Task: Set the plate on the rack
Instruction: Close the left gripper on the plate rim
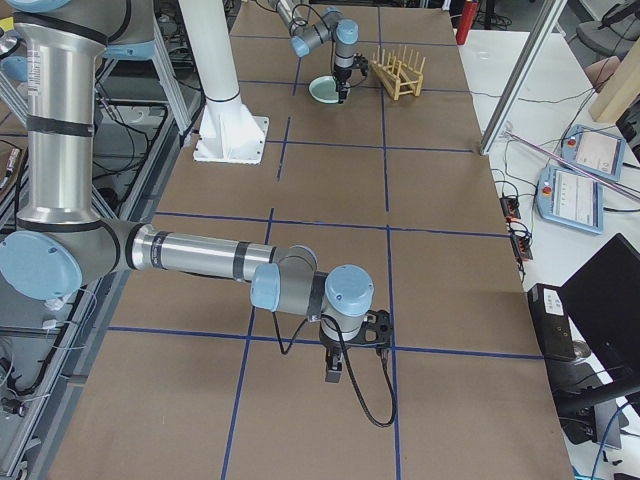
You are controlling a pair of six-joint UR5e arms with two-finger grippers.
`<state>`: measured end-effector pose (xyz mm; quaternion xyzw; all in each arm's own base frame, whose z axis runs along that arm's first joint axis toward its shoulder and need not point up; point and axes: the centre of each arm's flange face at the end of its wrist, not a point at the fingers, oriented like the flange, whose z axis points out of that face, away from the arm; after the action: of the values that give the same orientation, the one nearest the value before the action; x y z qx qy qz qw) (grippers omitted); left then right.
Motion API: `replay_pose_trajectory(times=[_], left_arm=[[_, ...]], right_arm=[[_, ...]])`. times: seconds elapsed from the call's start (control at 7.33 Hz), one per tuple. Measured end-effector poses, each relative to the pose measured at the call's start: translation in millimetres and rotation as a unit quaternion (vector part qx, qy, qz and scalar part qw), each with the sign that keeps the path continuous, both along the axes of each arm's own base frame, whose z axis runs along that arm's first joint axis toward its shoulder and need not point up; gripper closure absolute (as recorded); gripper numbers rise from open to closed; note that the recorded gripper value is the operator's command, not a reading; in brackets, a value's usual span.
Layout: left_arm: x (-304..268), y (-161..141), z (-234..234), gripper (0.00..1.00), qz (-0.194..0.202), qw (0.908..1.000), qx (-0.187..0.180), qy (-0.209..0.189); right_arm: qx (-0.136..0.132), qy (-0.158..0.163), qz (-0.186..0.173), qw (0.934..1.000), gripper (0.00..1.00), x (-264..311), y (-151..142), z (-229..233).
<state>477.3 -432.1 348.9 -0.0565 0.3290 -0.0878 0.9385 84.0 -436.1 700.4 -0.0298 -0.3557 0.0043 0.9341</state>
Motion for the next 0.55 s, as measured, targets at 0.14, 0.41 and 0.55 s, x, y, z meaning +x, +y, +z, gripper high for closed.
replay_pose_trajectory(times=[0.14,0.41,0.55], left_arm=[[0.6,0.1,1.3,0.34,0.001,1.0000,0.001,0.001],[1.8,-0.2,2.0,0.36,0.002,1.0000,0.002,0.003],[4.0,-0.4,3.6,0.37,0.003,1.0000,0.002,0.003]], right_arm=[[0.000,0.000,0.000,1.0000,0.00,0.0,0.0,0.0],[0.000,0.000,0.000,1.0000,0.00,0.0,0.1,0.1],[0.000,0.000,0.000,1.0000,0.00,0.0,0.1,0.1]])
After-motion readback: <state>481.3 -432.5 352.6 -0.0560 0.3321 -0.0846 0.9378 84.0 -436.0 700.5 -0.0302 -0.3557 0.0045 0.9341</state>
